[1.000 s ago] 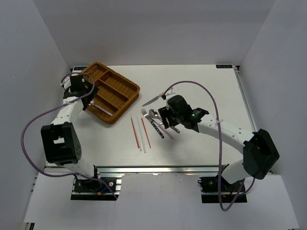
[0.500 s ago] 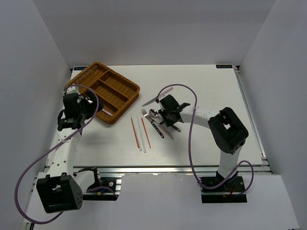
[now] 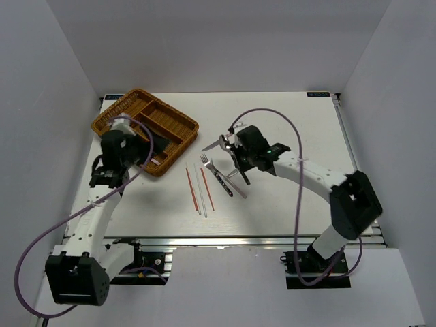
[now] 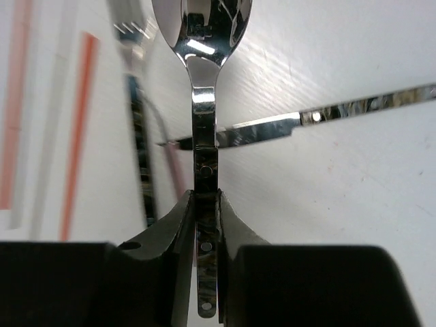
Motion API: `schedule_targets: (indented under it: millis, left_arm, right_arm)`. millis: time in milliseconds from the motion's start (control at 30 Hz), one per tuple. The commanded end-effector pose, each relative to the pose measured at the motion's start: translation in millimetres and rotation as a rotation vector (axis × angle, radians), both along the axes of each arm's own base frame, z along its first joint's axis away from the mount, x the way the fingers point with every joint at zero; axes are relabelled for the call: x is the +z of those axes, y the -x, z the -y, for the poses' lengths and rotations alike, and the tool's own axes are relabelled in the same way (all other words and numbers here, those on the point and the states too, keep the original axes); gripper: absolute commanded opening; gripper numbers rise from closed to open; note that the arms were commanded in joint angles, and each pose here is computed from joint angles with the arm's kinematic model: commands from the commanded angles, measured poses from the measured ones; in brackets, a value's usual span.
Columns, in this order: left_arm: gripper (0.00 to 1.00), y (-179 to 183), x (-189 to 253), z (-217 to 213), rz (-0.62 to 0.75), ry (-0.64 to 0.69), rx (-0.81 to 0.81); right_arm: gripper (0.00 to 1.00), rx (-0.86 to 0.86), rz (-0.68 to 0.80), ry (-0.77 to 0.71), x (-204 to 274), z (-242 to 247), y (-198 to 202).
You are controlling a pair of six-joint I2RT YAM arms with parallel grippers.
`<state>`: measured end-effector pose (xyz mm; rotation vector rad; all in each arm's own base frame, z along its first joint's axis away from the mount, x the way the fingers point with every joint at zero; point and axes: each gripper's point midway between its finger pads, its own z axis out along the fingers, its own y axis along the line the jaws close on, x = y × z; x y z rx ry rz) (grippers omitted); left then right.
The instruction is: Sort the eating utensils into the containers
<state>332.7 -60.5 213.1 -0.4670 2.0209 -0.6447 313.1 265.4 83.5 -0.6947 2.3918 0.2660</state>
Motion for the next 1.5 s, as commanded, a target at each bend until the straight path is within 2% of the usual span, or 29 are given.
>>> schedule_targets:
  millis: [0, 33, 133, 233, 367, 600, 633, 700, 733, 767, 800, 833, 867, 900, 1000, 1033, 1100, 1167, 1200, 1300, 1467]
  left_arm:
    - [0.98, 8, 56, 88, 0.166, 0.158, -0.232]
    - [0.98, 20, 60, 121, 0.175, 0.177, -0.321]
    - [0.98, 28, 64, 165, 0.188, 0.222, -0.392]
    - [0.97, 29, 70, 192, 0.212, 0.235, -0.42]
    - [0.91, 24, 68, 213, 0.199, 0.231, -0.433]
    - [0.52, 12, 46, 229, 0.146, 0.231, -0.43]
    - [0.36, 12, 46, 232, 0.148, 0.237, -0.437]
    - [0.16, 10, 52, 234, 0.167, 0.252, -0.443]
    - [0.0, 9, 53, 234, 0.169, 0.25, -0.435]
    - [0.0, 3, 52, 229, 0.168, 0.238, -0.397]
    - [0.0, -1, 48, 222, 0.149, 0.213, -0.36]
    - [0.0, -6, 44, 214, 0.134, 0.187, -0.313]
    - [0.0, -14, 23, 190, 0.068, 0.109, -0.198]
    - [0.0, -28, 17, 162, 0.042, 0.08, -0.105]
    - [0.0, -42, -6, 99, -0.059, 0.08, 0.064]
    - [0.0, -54, -10, 56, -0.066, 0.094, 0.172]
    - [0.0, -62, -23, -1, -0.106, 0.086, 0.303]
    - [0.0, -70, -23, -30, -0.125, 0.069, 0.37]
    - [0.0, -76, -33, -60, -0.154, 0.063, 0.442]
    - [0.0, -91, -48, -96, -0.217, 0.08, 0.521]
    - [0.02, -117, -71, -122, -0.276, 0.093, 0.562]
  right_arm:
    - [0.0, 0.076, 0.082, -0.267, 84, -40, 15]
    - [0.0, 0.075, 0.093, -0.303, 99, -43, 19]
    - [0.0, 0.138, 0.069, -0.431, 131, -56, 43]
    - [0.0, 0.15, 0.096, -0.525, 161, -57, 54]
    - [0.0, 0.187, 0.102, -0.606, 190, -59, 70]
    - [0.0, 0.23, 0.091, -0.634, 199, -65, 81]
    - [0.0, 0.233, 0.086, -0.632, 198, -67, 82]
    - [0.0, 0.236, 0.078, -0.622, 192, -69, 82]
    - [0.0, 0.222, 0.085, -0.615, 191, -68, 79]
    - [0.09, 0.211, 0.097, -0.611, 190, -67, 77]
    - [0.35, 0.186, 0.127, -0.609, 191, -62, 73]
    - [0.48, 0.165, 0.144, -0.602, 190, -57, 70]
    - [0.62, 0.148, 0.167, -0.604, 195, -51, 69]
    - [0.88, 0.127, 0.183, -0.597, 195, -46, 67]
    - [0.89, 0.072, 0.212, -0.556, 190, -28, 61]
    - [0.89, 0.066, 0.218, -0.541, 188, -24, 60]
    - [0.89, 0.071, 0.206, -0.516, 181, -21, 62]
    - [0.89, 0.076, 0.199, -0.497, 173, -19, 64]
    - [0.89, 0.076, 0.196, -0.493, 170, -18, 64]
    - [0.89, 0.082, 0.177, -0.481, 160, -19, 65]
    - [0.89, 0.091, 0.154, -0.464, 146, -19, 67]
